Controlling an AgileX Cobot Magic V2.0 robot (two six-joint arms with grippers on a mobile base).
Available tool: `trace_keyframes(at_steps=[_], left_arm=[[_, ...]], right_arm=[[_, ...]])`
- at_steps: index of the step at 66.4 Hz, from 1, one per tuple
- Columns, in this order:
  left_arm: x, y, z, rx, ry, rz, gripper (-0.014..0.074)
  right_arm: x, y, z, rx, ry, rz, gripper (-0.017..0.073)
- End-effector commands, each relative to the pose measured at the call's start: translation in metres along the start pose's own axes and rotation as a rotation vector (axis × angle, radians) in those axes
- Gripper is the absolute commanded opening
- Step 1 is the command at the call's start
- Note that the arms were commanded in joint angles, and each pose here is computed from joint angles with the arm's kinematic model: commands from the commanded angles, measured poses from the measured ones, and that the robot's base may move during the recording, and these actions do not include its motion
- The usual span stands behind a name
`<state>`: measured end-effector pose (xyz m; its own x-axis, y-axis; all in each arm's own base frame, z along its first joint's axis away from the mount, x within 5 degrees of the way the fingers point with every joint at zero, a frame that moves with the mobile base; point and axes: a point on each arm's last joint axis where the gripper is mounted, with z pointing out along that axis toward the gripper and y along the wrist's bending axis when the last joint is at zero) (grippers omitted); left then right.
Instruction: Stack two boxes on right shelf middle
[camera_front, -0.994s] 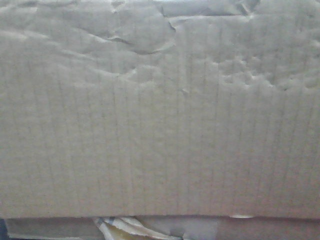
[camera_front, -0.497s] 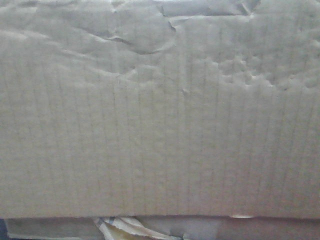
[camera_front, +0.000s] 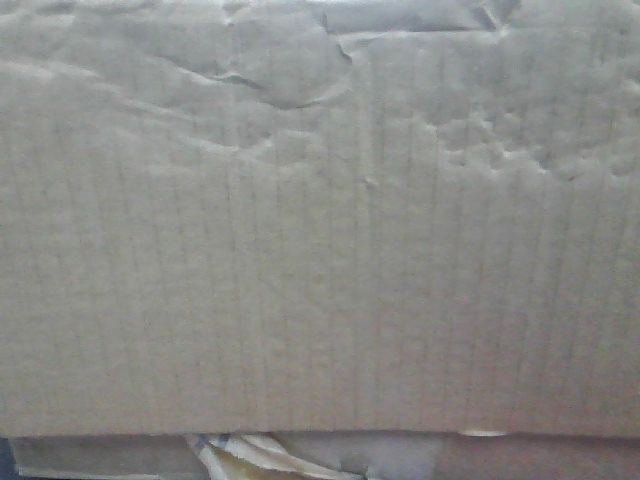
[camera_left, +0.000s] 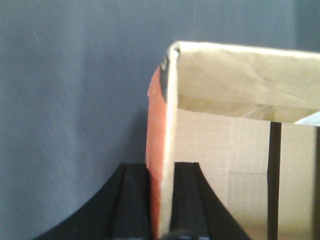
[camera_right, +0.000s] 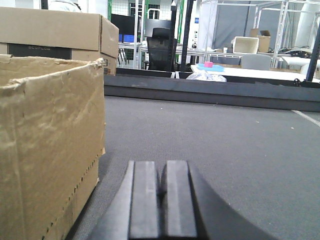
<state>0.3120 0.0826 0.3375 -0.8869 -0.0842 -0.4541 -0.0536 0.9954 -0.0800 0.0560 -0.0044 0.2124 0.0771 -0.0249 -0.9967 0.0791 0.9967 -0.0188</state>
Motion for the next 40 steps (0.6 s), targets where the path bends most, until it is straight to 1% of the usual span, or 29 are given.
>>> trace_keyframes(at_steps=[1, 11, 15, 23, 30, 31, 33, 34, 37, 40], left_arm=[[-0.017, 0.000, -0.034, -0.007, -0.135, -0.083, -0.0111], [-0.038, -0.006, -0.086, -0.018, -0.318, -0.153, -0.0111], [-0.045, -0.010, -0.107, -0.015, -0.388, -0.170, -0.0111], [-0.054, -0.024, -0.147, -0.005, -0.491, -0.182, -0.0111], [-0.055, -0.046, -0.178, 0.004, -0.554, -0.158, -0.0111], [-0.055, -0.052, -0.184, 0.011, -0.565, -0.154, -0.0111], [-0.055, -0.058, -0.190, 0.006, -0.575, -0.153, -0.0111], [-0.054, -0.064, -0.192, 0.011, -0.573, -0.148, -0.0111], [-0.054, -0.075, -0.201, 0.013, -0.602, -0.152, -0.0111], [-0.053, -0.086, -0.205, 0.019, -0.618, -0.140, -0.0111]], right_arm=[[-0.001, 0.000, 0.000, 0.003, -0.015, -0.002, -0.0162], [-0.001, 0.000, 0.000, 0.003, -0.015, -0.002, -0.0162], [-0.001, 0.000, 0.000, 0.003, -0.015, -0.002, -0.0162], [-0.001, 0.000, 0.000, 0.003, -0.015, -0.002, -0.0162], [-0.001, 0.000, 0.000, 0.003, -0.015, -0.002, -0.0162], [-0.001, 0.000, 0.000, 0.003, -0.015, -0.002, -0.0162], [-0.001, 0.000, 0.000, 0.003, -0.015, -0.002, -0.0162], [-0.001, 0.000, 0.000, 0.003, -0.015, -0.002, -0.0162], [-0.001, 0.000, 0.000, 0.003, -0.015, -0.002, -0.0162], [-0.001, 0.000, 0.000, 0.003, -0.015, -0.002, -0.0162]])
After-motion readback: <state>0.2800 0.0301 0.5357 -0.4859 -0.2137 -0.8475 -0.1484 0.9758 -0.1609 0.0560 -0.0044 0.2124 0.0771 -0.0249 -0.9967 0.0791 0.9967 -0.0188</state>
